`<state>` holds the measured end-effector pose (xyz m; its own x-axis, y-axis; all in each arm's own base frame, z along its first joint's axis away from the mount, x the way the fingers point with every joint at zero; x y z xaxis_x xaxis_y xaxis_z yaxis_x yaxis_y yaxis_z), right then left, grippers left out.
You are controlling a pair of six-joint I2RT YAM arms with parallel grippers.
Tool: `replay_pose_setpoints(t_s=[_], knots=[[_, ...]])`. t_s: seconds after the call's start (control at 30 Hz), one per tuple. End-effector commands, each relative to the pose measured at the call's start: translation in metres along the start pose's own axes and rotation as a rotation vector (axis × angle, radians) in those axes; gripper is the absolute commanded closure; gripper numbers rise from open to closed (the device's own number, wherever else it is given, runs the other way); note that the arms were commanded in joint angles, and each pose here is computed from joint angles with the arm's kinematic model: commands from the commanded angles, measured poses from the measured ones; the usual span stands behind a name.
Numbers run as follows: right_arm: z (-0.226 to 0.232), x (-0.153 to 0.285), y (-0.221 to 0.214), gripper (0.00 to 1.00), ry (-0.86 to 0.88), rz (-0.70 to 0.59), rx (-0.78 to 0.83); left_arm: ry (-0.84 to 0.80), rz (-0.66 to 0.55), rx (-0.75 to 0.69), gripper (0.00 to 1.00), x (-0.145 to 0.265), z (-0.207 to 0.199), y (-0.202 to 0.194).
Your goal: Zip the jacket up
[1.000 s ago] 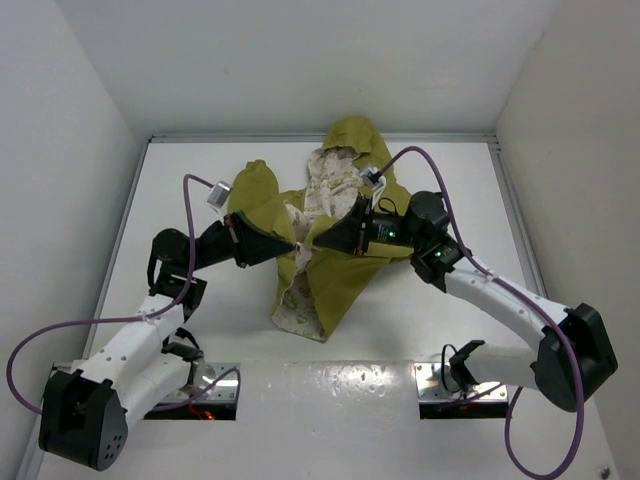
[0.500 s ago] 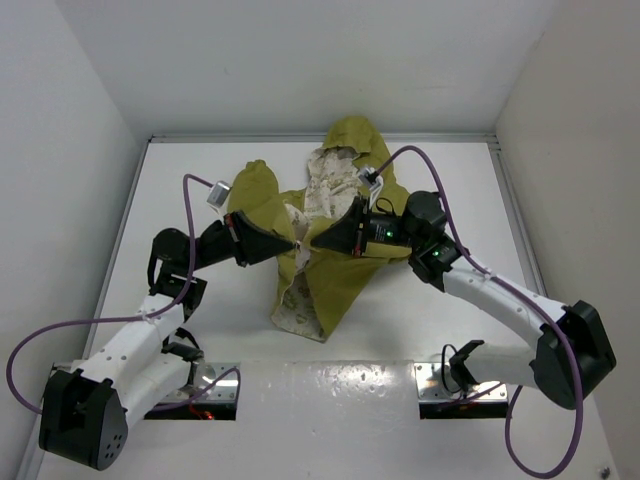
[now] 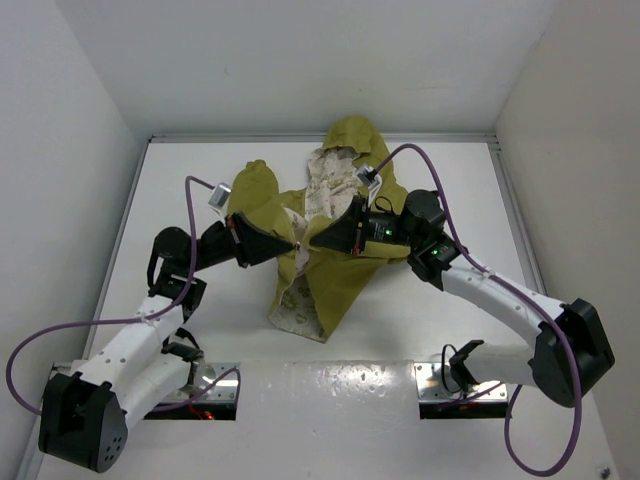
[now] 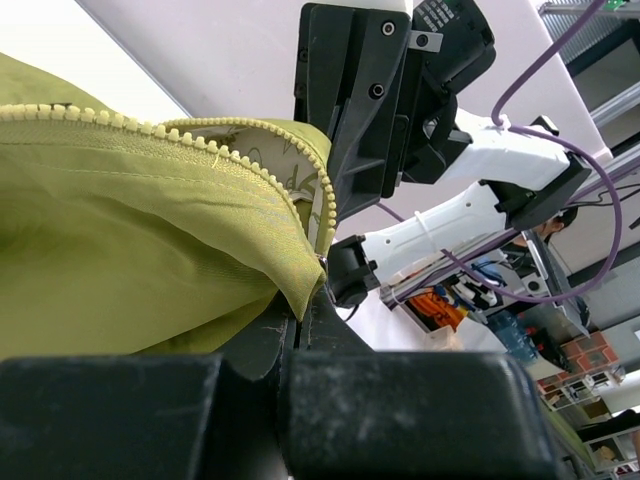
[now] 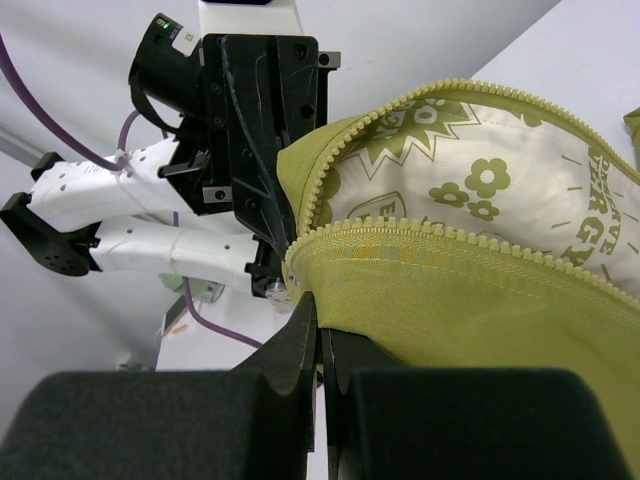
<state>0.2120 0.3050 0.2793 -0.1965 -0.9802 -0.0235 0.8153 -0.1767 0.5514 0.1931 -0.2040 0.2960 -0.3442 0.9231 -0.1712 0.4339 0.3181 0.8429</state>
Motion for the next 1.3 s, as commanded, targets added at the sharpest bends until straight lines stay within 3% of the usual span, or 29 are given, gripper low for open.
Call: replay_pose_setpoints(t_s=[0.0, 1.07, 1.27], knots=[[0.022, -0.005, 0.015, 1.0, 0.06, -0.033, 0.059, -0.015, -0.037, -0.077, 1.0, 0.001, -0.007, 0.012], [0.016, -0.008, 0.01, 1.0, 0.048, -0.015, 0.033, 0.007, -0.032, -0.143, 1.0, -0.002, -0.003, 0.016], [0.014, -0.009, 0.001, 1.0, 0.042, 0.023, 0.025, 0.014, -0.045, -0.221, 1.0, -0.005, -0.006, 0.025]])
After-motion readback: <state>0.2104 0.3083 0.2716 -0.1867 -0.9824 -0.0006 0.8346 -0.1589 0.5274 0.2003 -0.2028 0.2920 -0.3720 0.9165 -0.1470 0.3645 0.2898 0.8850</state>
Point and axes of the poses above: each gripper's point midway between its finger pads, its own x axis back along the fingers, its own z axis along the line the jaws close on, y = z × x, the point moved 2 cm from there along x, back along the fingers, and after that the axes turned 15 degrees about -x, right-handed, at the moved point
